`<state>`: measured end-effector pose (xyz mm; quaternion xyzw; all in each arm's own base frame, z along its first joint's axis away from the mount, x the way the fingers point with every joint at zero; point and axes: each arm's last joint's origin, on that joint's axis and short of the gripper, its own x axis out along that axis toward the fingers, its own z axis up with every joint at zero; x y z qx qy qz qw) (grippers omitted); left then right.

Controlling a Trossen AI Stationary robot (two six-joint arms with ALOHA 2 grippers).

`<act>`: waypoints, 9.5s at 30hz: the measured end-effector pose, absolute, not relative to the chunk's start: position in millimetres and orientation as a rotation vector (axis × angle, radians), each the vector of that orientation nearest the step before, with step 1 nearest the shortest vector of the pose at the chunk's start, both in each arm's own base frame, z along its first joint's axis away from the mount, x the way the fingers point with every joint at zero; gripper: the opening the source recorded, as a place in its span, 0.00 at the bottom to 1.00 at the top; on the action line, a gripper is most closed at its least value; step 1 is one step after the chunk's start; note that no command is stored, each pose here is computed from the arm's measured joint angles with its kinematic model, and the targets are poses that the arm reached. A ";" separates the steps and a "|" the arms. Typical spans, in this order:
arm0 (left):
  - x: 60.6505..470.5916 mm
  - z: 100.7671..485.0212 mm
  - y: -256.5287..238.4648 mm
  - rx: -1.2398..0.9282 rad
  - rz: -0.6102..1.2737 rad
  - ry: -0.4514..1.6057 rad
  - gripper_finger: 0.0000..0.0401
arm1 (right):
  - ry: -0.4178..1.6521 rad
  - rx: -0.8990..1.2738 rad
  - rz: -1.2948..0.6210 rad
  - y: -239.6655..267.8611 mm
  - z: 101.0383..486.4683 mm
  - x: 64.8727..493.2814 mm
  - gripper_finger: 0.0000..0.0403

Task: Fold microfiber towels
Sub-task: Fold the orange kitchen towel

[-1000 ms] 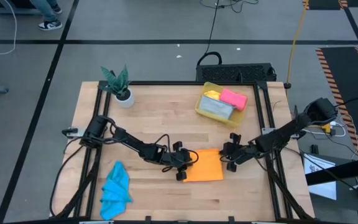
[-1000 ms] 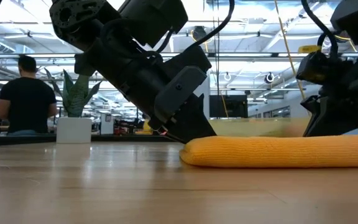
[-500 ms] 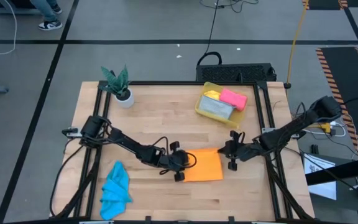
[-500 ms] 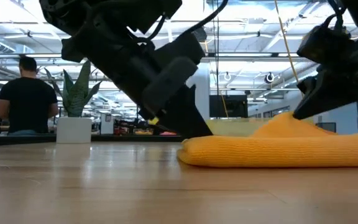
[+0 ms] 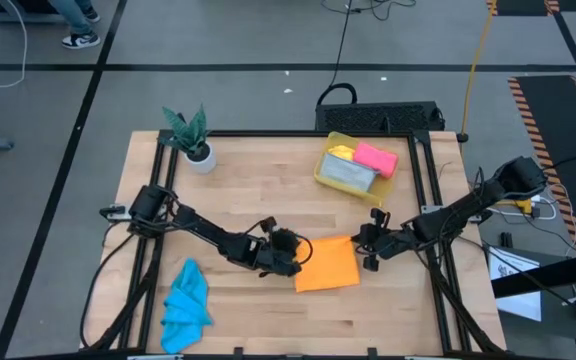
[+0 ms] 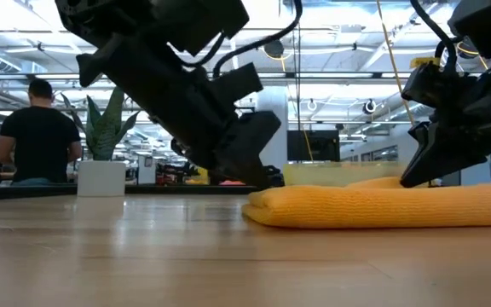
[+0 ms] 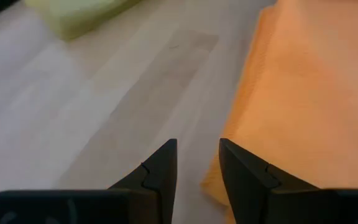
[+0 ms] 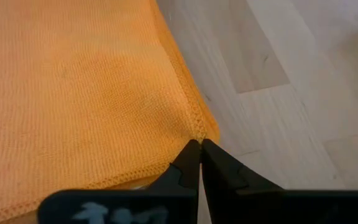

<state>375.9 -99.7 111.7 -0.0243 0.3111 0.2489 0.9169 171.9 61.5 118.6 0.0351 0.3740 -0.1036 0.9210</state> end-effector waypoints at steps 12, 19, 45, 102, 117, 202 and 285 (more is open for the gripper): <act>383.9 110.3 -82.6 -0.223 0.336 0.724 0.15 | 0.760 0.074 -0.209 61.8 119.3 172.6 0.00; 381.5 112.1 -97.0 -0.156 0.277 0.720 0.02 | 0.760 0.060 -0.198 62.0 119.5 172.8 0.00; 361.2 131.2 -130.9 -0.047 0.386 0.660 0.02 | 0.675 0.062 -0.170 63.4 121.2 176.5 0.00; 361.0 125.3 -166.9 -0.143 -0.086 0.725 0.21 | 0.377 0.066 0.095 76.0 101.7 204.2 0.18; 345.3 143.8 -162.9 -0.147 -0.199 0.870 0.02 | 0.382 0.088 0.108 80.8 105.0 204.2 0.18; 356.4 151.3 -106.4 -0.053 0.237 0.813 0.05 | 0.550 0.005 -0.157 91.3 120.9 210.6 0.18; 405.9 103.0 -36.4 -0.046 0.153 0.653 0.01 | 0.743 -0.068 0.210 113.4 97.6 200.8 0.01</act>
